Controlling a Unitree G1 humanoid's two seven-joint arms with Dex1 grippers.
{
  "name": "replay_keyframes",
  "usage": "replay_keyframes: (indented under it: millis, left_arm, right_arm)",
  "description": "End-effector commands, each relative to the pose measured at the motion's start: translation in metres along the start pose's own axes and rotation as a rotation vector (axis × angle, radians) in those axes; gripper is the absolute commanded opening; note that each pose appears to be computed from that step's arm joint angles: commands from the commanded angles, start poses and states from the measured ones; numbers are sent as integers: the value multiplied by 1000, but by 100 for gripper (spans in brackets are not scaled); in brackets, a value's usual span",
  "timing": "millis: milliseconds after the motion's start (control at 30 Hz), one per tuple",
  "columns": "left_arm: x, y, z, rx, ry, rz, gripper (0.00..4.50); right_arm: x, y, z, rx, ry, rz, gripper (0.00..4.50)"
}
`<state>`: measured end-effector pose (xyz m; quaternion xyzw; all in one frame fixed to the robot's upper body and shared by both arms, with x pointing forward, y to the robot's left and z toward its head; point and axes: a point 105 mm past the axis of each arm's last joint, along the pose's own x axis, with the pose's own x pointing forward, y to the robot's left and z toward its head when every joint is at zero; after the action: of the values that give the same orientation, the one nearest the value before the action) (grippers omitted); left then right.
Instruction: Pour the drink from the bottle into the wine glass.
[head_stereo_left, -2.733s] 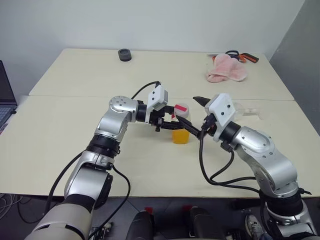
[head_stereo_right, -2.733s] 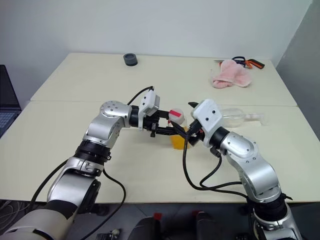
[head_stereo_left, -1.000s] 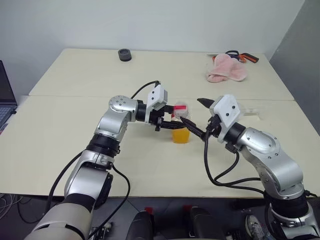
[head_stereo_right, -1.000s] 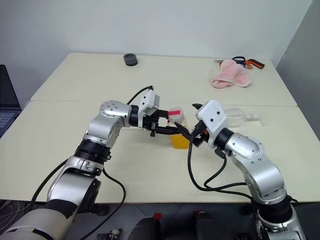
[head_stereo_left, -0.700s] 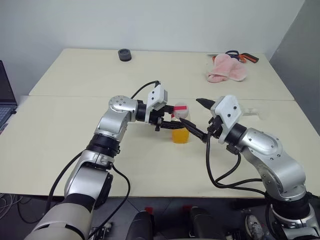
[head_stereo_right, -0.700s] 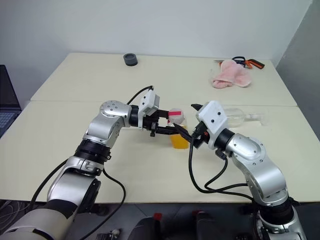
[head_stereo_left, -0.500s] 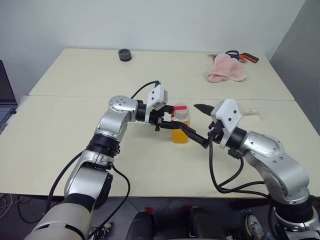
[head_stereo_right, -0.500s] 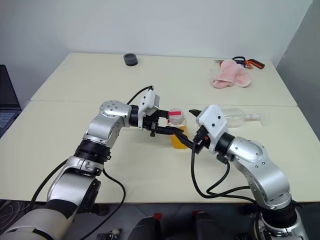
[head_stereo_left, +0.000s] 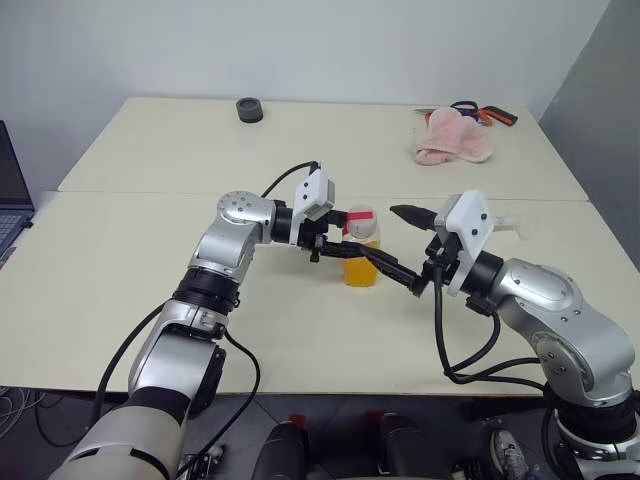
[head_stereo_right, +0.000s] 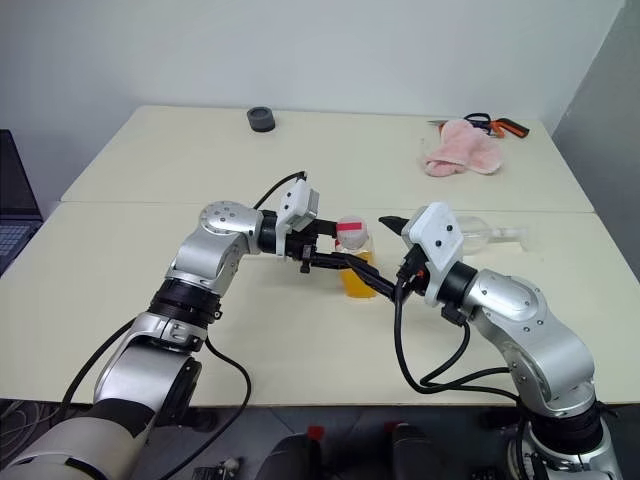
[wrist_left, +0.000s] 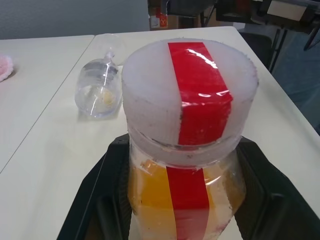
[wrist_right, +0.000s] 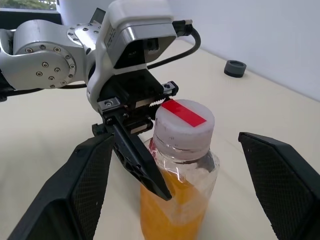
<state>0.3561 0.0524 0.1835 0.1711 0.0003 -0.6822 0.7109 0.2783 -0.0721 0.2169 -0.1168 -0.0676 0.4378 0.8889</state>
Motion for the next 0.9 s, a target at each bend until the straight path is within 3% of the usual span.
replay_keyframes:
  millis: [33, 167, 233, 900]
  left_arm:
    - [-5, 4, 9, 42, -1, 20, 217]
    - [-5, 4, 9, 41, -1, 21, 217]
    - [-5, 4, 8, 41, -1, 22, 217]
    - [-4, 2, 9, 39, -3, 10, 217]
  right_arm:
    - [-3, -4, 13, -22, -39, -11, 421]
    - [-3, -7, 13, -18, -39, -16, 421]
    - [-3, -7, 14, -12, -45, -17, 450]
    - [25, -7, 19, 53, -69, 95, 450]
